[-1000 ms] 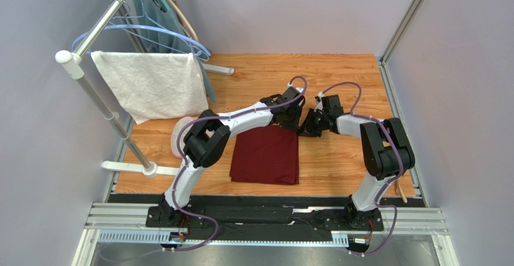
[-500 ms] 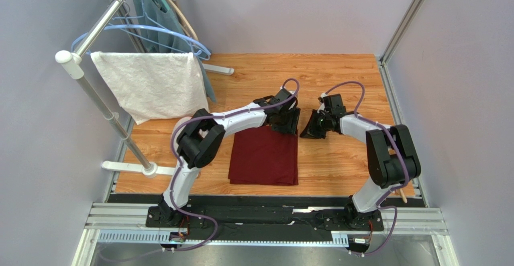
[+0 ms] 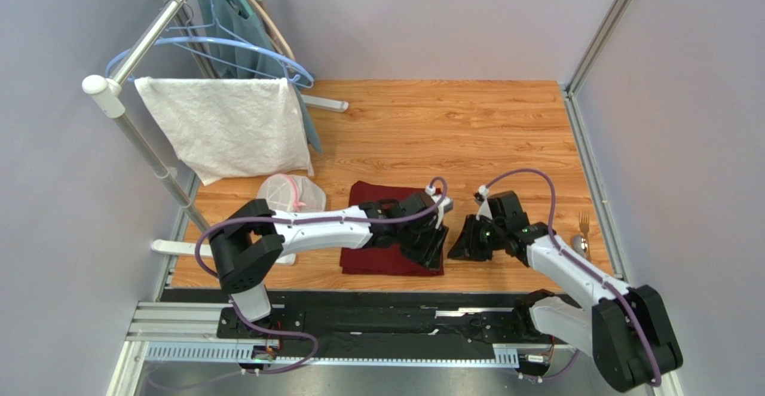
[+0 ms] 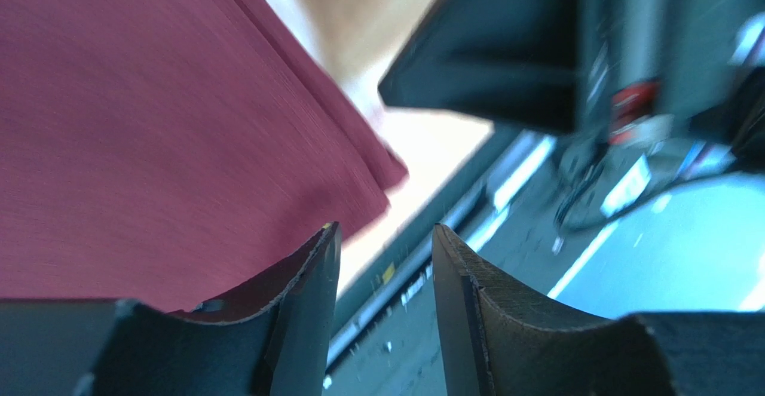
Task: Fold the napkin into a case and place the utensils inside
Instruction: Smooth out the lower triangle-folded napkin at the center of the board.
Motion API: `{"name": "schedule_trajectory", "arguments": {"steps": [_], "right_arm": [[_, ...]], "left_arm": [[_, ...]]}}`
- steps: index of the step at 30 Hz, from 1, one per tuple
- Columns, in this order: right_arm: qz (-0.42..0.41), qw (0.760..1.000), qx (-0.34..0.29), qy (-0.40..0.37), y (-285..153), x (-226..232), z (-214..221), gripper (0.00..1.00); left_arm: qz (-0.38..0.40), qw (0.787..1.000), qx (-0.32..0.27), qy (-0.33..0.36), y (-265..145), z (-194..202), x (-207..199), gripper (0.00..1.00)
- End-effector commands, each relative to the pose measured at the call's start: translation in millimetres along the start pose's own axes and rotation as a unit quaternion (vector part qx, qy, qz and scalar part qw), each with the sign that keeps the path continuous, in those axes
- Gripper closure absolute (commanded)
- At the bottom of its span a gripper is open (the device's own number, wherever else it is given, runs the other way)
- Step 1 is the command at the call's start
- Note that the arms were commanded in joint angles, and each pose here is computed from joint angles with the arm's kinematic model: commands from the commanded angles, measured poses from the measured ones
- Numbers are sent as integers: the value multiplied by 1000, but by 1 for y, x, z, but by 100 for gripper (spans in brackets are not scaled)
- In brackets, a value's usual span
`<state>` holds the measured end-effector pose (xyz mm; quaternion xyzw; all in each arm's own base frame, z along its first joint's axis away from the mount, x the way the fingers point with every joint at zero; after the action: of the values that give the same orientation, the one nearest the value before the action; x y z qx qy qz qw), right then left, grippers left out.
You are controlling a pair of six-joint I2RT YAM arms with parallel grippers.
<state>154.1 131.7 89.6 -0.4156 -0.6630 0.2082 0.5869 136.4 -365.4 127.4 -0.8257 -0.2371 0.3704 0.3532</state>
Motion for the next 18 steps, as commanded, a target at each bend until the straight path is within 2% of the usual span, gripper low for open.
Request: {"name": "schedule_trajectory", "arguments": {"steps": [1,5,15,18], "right_arm": [[-52,999,3,15,-1,9,16,89],[-56,998,9,8,1,12,28,96],[-62,998,1,-2,-2,17,30,100],[-59,998,1,1,3,16,28,100]], "left_arm": [[12,1000,16,3,15,14,-13,48],[-8,1000,25,6,24,19,-12,48],[-56,998,31,10,30,15,-4,51],[-56,998,33,9,31,15,-4,45]]}}
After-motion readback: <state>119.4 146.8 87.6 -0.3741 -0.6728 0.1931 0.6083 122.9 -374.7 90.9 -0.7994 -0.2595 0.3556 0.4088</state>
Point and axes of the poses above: each gripper's point midway between its finger pads, its own y axis out along the fingers, its own x axis along the line the jaws close on, z = x × y, the point moved 6 cm from there along -y, back along the fingers, and after that the axes turned 2 degrees about y, right-handed, at the moved point
